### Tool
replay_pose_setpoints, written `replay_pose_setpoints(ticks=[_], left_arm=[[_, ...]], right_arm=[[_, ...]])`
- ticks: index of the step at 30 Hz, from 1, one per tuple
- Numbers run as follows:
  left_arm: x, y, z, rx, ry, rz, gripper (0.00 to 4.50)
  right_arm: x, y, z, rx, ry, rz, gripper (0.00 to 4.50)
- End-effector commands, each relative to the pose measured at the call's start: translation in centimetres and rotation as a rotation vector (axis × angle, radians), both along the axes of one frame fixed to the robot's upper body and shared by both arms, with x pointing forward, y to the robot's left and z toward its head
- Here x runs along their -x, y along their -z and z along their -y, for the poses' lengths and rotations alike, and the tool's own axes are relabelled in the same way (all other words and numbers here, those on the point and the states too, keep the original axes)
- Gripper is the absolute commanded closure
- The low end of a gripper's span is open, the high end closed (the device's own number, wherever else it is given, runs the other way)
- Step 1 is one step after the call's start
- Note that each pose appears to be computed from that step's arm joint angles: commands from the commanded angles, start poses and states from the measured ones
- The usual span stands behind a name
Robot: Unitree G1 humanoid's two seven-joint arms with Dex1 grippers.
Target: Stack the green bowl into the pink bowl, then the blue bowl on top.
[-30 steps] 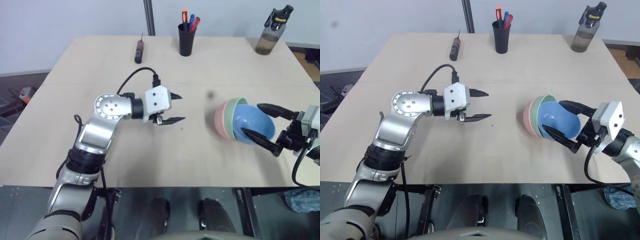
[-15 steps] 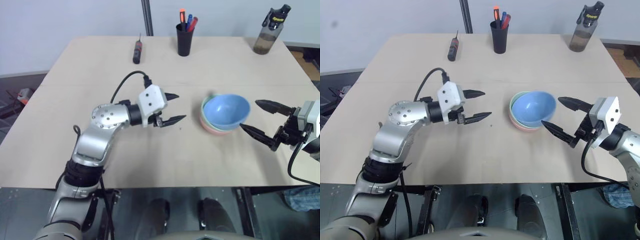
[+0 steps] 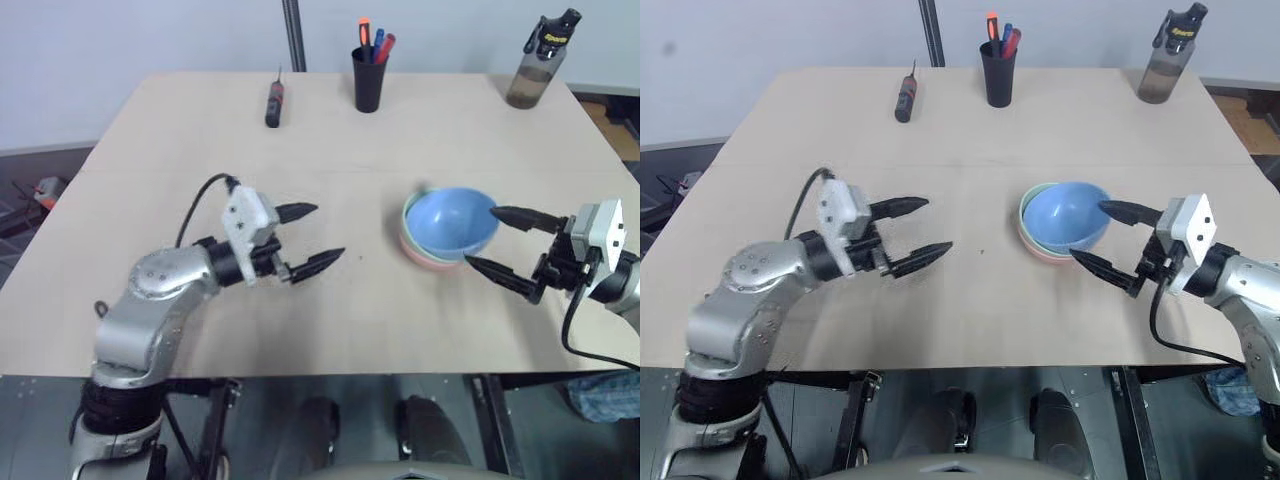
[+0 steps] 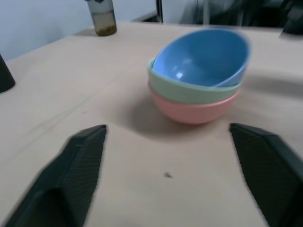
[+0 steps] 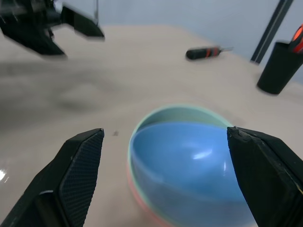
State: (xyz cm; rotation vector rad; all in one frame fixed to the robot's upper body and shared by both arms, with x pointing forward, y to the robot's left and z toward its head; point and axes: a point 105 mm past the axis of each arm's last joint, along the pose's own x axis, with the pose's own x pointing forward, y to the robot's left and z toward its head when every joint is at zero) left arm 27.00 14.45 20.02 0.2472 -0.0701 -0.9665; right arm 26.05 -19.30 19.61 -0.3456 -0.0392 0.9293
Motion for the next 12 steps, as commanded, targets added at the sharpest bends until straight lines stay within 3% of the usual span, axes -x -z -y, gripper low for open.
replay_pose_setpoints(ticks=[1, 5, 12], left_arm=[[1.6, -0.6, -2.9, -0.047, -0.087, 0.014, 0.13], [3.6, 0.1, -5.4, -0.063, -0.147, -0.067, 0.13], [6.0, 0.3, -7.3, -0.113, -0.128, -0.149, 0.13]], right_arm=[[0.3, -1.2, 3.2, 0.083, 0.099, 0.018, 0.13], [1.0, -1.1, 6.8, 0.195, 0.184, -0.034, 0.13], [2.2, -2.2, 9.7, 0.225, 0.196, -0.117, 0.13]])
